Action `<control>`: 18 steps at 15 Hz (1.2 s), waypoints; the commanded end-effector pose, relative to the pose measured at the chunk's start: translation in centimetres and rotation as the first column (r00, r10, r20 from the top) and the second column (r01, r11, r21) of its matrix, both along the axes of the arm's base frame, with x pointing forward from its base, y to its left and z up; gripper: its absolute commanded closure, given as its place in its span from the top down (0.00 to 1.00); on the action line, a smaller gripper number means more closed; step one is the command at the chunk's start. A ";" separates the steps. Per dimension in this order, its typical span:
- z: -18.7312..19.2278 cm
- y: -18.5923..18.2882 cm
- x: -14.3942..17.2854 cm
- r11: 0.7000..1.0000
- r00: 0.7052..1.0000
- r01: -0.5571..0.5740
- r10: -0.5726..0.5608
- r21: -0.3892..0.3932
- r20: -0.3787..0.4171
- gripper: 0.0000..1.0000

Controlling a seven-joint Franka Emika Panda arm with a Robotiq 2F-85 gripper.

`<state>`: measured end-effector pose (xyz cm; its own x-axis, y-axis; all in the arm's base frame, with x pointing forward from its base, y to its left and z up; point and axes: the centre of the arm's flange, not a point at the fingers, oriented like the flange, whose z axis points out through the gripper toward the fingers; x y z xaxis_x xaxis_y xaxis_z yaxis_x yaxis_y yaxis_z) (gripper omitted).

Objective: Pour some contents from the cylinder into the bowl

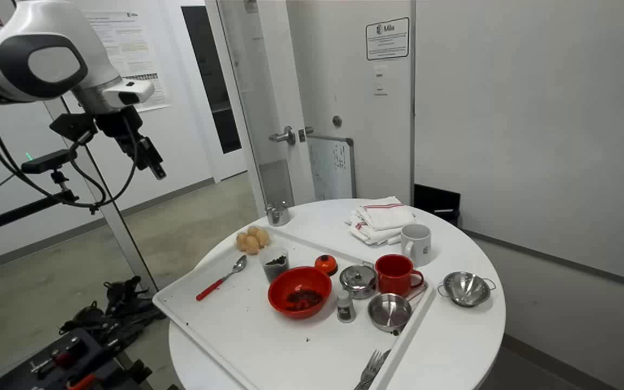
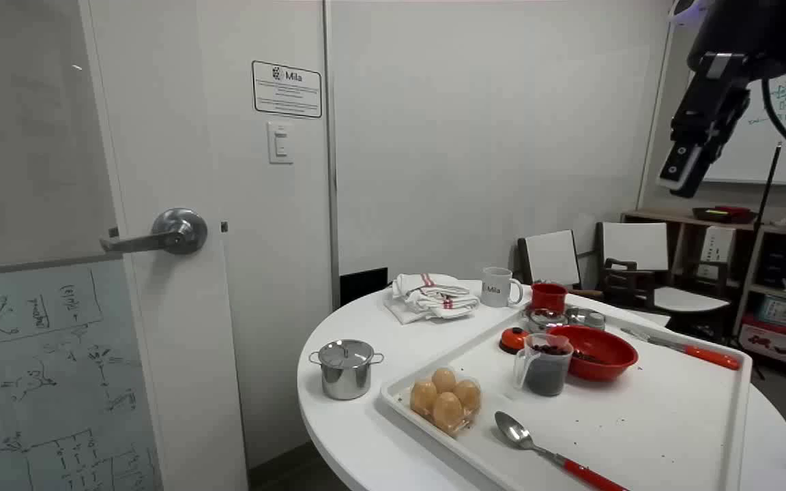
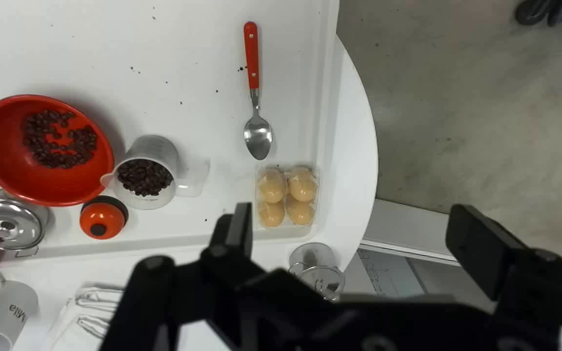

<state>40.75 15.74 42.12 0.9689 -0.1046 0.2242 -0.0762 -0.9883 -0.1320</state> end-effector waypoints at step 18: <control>-9.0 -5.9 12.9 0.652 0.666 0.739 -0.745 -0.167 0.035 1.00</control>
<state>49.37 10.23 37.17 0.6808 -0.6801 0.2720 -0.7034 -0.7106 -0.0162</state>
